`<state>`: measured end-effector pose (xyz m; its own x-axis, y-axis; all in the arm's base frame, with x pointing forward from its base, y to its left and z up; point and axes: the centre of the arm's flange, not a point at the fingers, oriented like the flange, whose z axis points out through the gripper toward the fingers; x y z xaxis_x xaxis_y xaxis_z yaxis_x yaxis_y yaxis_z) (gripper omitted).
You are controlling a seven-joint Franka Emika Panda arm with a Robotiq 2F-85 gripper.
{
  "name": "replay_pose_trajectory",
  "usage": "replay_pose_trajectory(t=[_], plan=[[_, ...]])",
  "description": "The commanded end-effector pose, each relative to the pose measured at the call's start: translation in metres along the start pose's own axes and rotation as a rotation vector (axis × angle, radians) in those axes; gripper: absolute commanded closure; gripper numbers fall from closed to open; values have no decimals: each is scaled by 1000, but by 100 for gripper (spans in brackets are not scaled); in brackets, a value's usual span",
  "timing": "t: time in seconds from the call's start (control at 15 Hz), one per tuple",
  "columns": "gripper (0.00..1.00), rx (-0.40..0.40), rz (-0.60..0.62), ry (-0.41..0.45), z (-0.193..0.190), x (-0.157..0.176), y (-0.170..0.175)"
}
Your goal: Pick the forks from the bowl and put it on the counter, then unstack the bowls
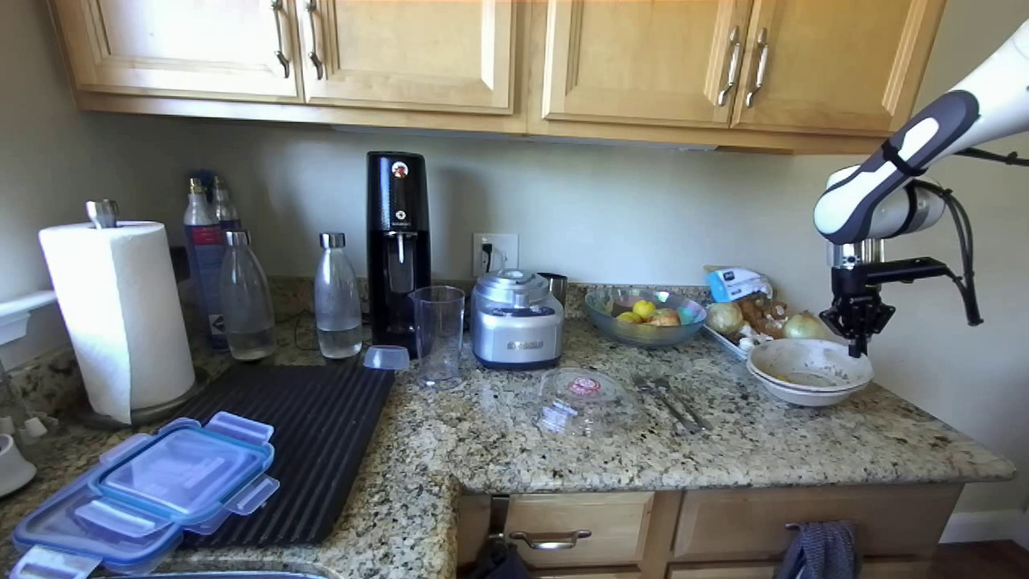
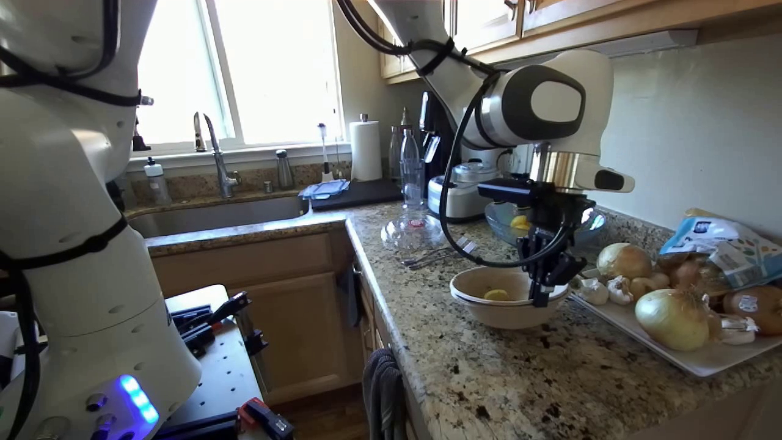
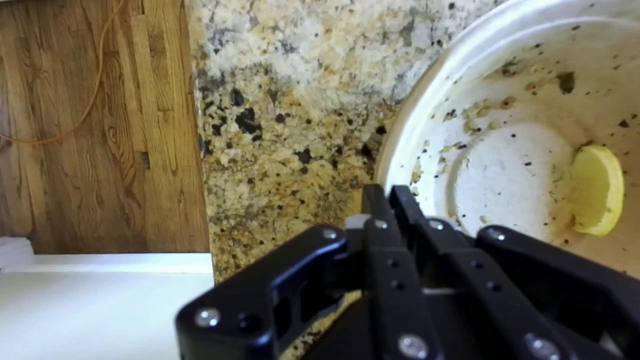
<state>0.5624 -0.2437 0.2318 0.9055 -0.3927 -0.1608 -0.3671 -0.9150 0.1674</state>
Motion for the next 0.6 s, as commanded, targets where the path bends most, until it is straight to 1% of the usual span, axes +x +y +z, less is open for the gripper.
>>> replay_pose_trajectory(t=[0.0, 0.33, 0.53], plan=[[93, -39, 26, -22, 19, -12, -9], [93, -126, 63, -2, 30, -12, -23], [93, -197, 78, 47, 24, -12, -37]])
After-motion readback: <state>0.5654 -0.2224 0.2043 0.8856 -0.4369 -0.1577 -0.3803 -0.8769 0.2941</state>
